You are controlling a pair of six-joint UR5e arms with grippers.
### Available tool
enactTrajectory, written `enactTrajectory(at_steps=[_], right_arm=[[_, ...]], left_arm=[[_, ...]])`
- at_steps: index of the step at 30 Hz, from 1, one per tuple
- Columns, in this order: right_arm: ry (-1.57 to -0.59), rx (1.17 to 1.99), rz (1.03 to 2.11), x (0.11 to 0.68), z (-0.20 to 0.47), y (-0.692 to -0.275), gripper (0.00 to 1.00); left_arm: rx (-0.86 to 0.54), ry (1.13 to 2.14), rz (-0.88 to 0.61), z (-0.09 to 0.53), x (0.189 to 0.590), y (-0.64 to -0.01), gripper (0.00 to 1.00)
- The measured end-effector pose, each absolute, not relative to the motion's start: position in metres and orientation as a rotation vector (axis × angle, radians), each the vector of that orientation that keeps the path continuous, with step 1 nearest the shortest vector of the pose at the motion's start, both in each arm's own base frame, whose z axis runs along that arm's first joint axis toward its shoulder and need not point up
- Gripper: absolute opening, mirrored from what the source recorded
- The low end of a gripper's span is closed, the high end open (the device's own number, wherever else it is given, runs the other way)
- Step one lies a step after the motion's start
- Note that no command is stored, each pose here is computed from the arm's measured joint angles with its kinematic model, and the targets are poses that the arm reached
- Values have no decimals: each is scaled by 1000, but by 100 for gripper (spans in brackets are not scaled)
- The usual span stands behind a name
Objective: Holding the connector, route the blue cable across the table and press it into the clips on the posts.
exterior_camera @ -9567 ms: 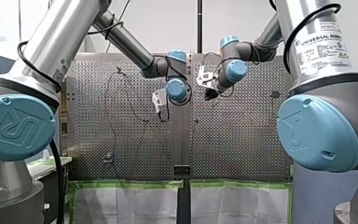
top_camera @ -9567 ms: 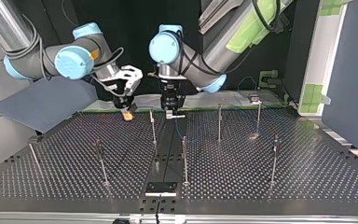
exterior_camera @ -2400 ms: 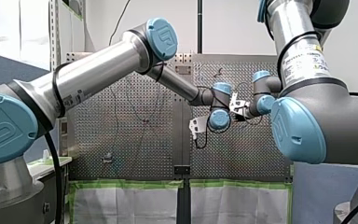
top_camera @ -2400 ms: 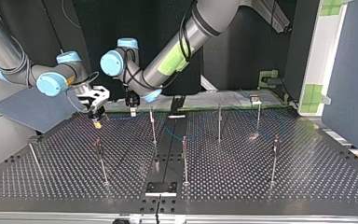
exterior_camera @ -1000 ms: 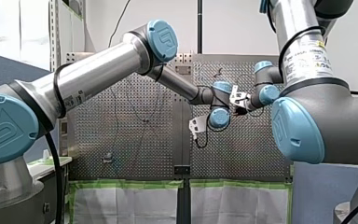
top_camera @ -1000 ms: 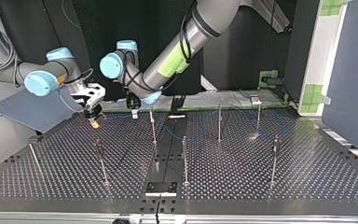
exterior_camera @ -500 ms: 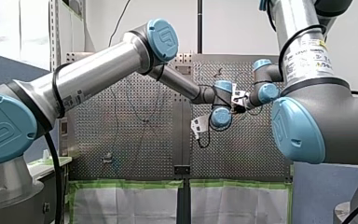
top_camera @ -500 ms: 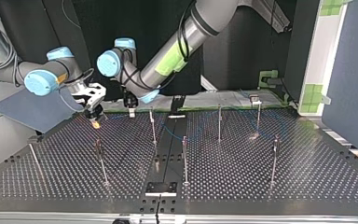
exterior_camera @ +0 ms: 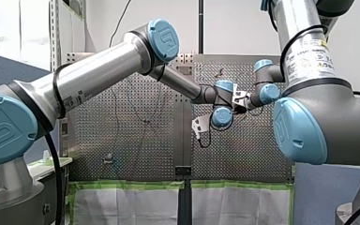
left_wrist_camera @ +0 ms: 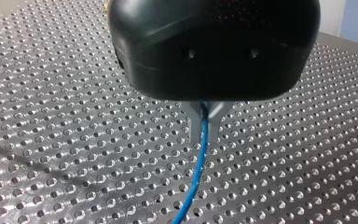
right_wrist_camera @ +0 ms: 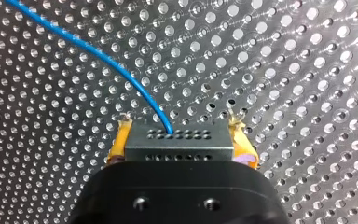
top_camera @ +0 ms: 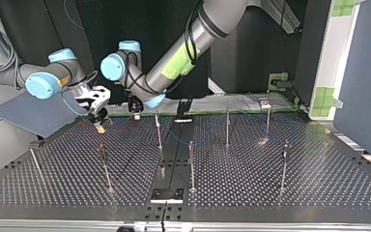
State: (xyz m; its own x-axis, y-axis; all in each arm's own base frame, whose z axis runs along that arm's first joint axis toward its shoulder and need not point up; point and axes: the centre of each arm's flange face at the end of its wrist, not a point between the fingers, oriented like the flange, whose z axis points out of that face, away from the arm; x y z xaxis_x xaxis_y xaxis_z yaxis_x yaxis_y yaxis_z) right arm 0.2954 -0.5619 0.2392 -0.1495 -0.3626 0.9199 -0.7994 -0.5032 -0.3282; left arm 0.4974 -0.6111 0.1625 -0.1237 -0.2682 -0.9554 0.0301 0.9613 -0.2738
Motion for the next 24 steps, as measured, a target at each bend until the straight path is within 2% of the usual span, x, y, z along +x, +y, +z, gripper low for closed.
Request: enactTrajectory(at_steps=[2, 4, 5, 7, 8, 9, 11, 16, 24], right_arm=[[-1310, 1767, 1694, 295, 239, -562, 0], [-1311, 1766, 1694, 296, 239, -562, 0], [-1311, 1766, 1695, 296, 239, -562, 0], [-1311, 1765, 1695, 295, 240, -562, 0], [-1311, 1765, 1695, 295, 240, -562, 0], [-1311, 1766, 1695, 295, 239, -562, 0], [-1311, 1766, 1696, 296, 239, -562, 0], [-1310, 1767, 1696, 296, 240, -562, 0], [-1302, 1779, 1710, 298, 239, -561, 0]], left_arm=[[-184, 1679, -257, 162, 499, -610, 4], [-186, 1678, -256, 162, 500, -609, 12], [-187, 1678, -255, 163, 501, -608, 12], [-188, 1679, -254, 162, 503, -607, 31], [-187, 1680, -256, 162, 504, -606, 31], [-185, 1681, -260, 161, 504, -606, 39], [-181, 1682, -268, 161, 505, -607, 39], [-179, 1684, -277, 161, 509, -605, 48], [-181, 1684, -306, 158, 512, -607, 48]])
